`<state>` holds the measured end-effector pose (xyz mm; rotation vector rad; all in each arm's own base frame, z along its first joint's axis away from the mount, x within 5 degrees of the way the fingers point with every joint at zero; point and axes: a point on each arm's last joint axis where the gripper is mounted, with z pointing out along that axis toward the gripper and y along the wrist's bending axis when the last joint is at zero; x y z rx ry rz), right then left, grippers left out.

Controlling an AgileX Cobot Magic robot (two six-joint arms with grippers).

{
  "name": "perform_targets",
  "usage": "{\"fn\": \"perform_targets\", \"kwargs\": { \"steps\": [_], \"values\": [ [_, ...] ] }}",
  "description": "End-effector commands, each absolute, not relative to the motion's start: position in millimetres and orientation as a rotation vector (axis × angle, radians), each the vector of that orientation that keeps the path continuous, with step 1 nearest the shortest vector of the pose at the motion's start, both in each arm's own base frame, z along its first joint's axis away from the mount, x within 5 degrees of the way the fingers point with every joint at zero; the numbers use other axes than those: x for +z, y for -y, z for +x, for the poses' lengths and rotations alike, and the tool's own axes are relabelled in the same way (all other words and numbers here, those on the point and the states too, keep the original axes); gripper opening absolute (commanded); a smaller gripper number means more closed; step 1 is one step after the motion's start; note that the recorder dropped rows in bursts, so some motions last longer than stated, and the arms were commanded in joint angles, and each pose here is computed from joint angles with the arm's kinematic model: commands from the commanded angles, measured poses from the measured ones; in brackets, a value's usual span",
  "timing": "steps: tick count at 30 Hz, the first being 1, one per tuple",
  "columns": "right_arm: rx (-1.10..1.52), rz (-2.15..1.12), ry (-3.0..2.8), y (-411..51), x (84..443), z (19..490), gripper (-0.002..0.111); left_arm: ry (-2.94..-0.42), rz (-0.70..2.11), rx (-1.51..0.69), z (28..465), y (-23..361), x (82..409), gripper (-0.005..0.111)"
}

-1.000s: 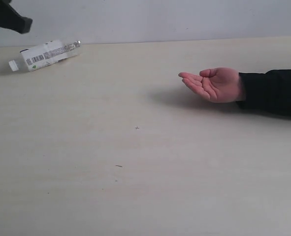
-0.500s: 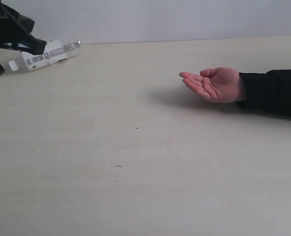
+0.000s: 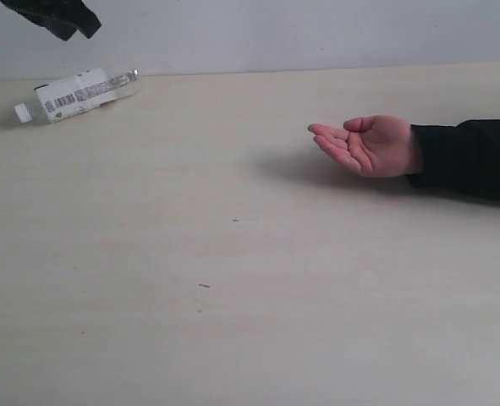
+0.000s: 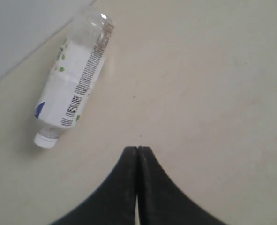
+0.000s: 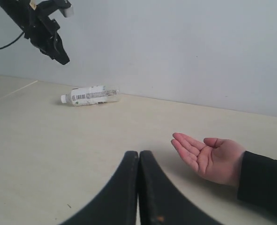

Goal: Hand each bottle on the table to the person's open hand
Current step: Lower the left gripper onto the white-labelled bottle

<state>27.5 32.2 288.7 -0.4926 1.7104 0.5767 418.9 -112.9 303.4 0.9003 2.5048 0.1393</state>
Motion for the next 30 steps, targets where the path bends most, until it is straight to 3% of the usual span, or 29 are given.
{"fn": "perform_targets", "kwargs": {
  "steps": [1,8,23,27,30],
  "values": [
    [0.575,-0.5,-1.701,-32,288,27,0.0,-2.581,0.955,0.089,456,88,293,0.0],
    [0.575,-0.5,-1.701,-32,288,27,0.0,-2.39,1.21,0.207,493,66,290,0.0],
    [0.575,-0.5,-1.701,-32,288,27,0.0,-2.388,1.366,0.232,520,30,232,0.002],
    [0.575,-0.5,-1.701,-32,288,27,0.0,-2.353,1.4,0.251,524,30,224,0.024],
    [0.575,-0.5,-1.701,-32,288,27,0.0,-2.335,1.402,0.265,527,31,222,0.061]
  ]
}}
